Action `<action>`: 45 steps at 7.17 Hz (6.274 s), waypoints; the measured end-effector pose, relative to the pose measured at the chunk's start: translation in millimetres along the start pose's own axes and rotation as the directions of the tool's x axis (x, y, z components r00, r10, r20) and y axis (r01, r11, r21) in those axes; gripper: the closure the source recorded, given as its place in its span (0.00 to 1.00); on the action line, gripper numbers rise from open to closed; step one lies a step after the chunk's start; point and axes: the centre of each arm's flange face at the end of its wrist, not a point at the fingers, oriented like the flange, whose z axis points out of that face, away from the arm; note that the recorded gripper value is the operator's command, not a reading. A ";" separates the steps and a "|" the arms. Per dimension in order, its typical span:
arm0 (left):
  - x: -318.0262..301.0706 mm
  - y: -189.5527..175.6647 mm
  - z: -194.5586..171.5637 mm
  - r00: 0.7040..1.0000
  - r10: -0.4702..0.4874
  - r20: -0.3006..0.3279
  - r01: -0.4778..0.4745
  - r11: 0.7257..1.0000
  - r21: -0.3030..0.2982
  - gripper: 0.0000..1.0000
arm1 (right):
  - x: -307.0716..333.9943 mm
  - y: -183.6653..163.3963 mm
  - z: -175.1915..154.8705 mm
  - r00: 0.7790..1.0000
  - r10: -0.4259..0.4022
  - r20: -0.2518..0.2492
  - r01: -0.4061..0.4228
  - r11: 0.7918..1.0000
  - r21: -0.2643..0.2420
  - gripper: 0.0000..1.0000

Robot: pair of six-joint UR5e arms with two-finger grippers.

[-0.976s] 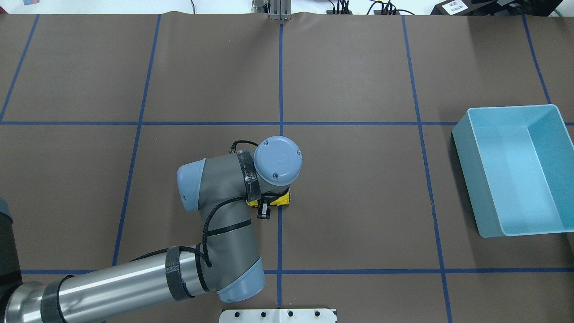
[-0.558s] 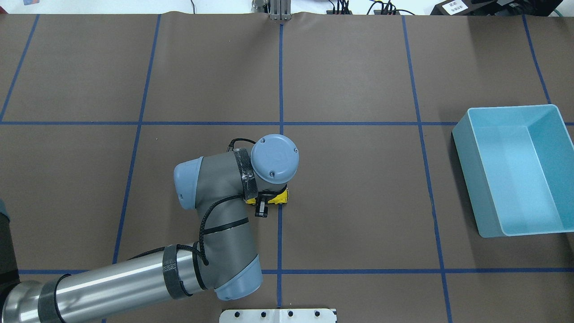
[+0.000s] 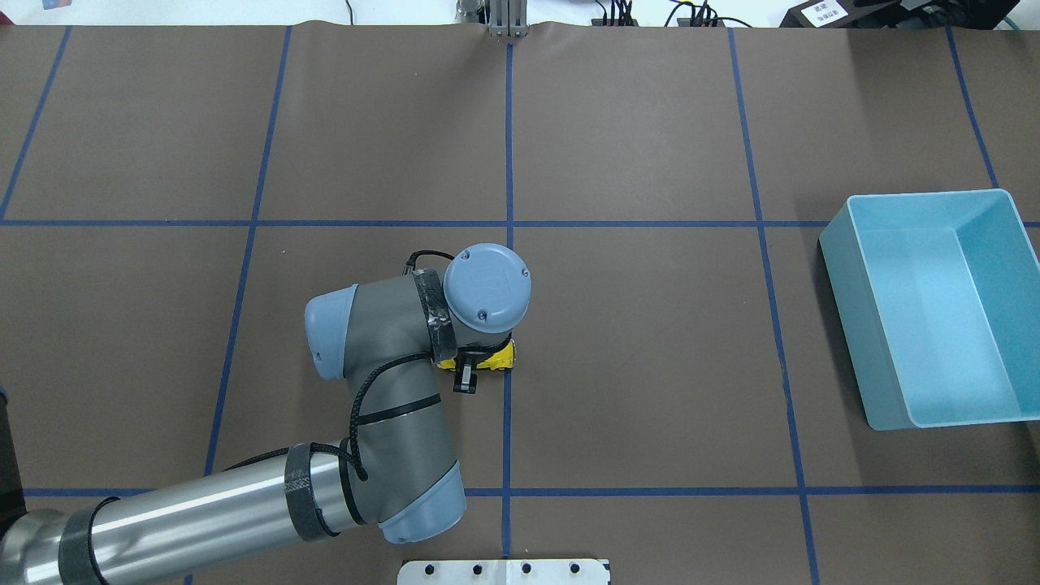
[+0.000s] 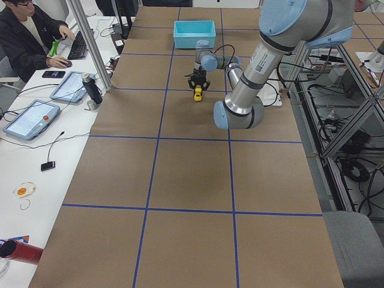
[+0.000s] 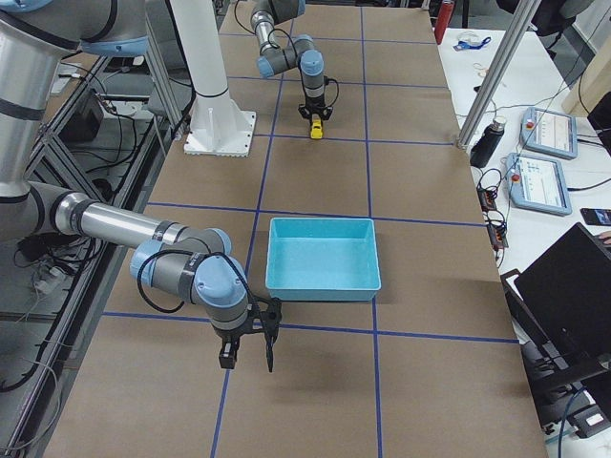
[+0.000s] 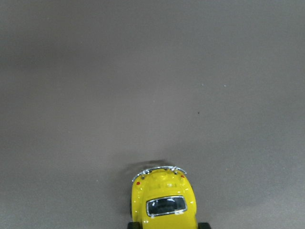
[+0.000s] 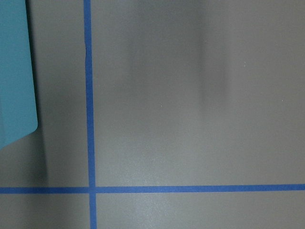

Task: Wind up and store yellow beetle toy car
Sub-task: 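Press the car down with the left gripper and drag it back toward the robot, then lift the left gripper off the car, letting it roll toward the bin, then retract the left arm away from the table while the car rolls, then move the right gripper down to the car resting against the bin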

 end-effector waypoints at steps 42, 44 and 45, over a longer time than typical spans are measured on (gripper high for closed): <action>115.3 -459.4 -57.5 0.200 0.977 -0.075 -0.980 0.201 -0.002 0.00 | -188.8 -196.0 -55.2 0.935 0.332 0.125 -0.339 0.940 0.038 0.00; 106.6 -535.4 -63.1 0.115 0.990 -0.081 -0.993 0.114 -0.014 0.00 | -239.1 -212.7 -56.0 0.901 0.411 0.138 -0.417 0.909 0.012 0.02; 97.3 -573.6 -65.4 0.083 0.993 -0.085 -0.997 0.081 -0.020 0.00 | -262.7 -215.6 -54.2 0.873 0.467 0.139 -0.471 0.882 -0.005 0.01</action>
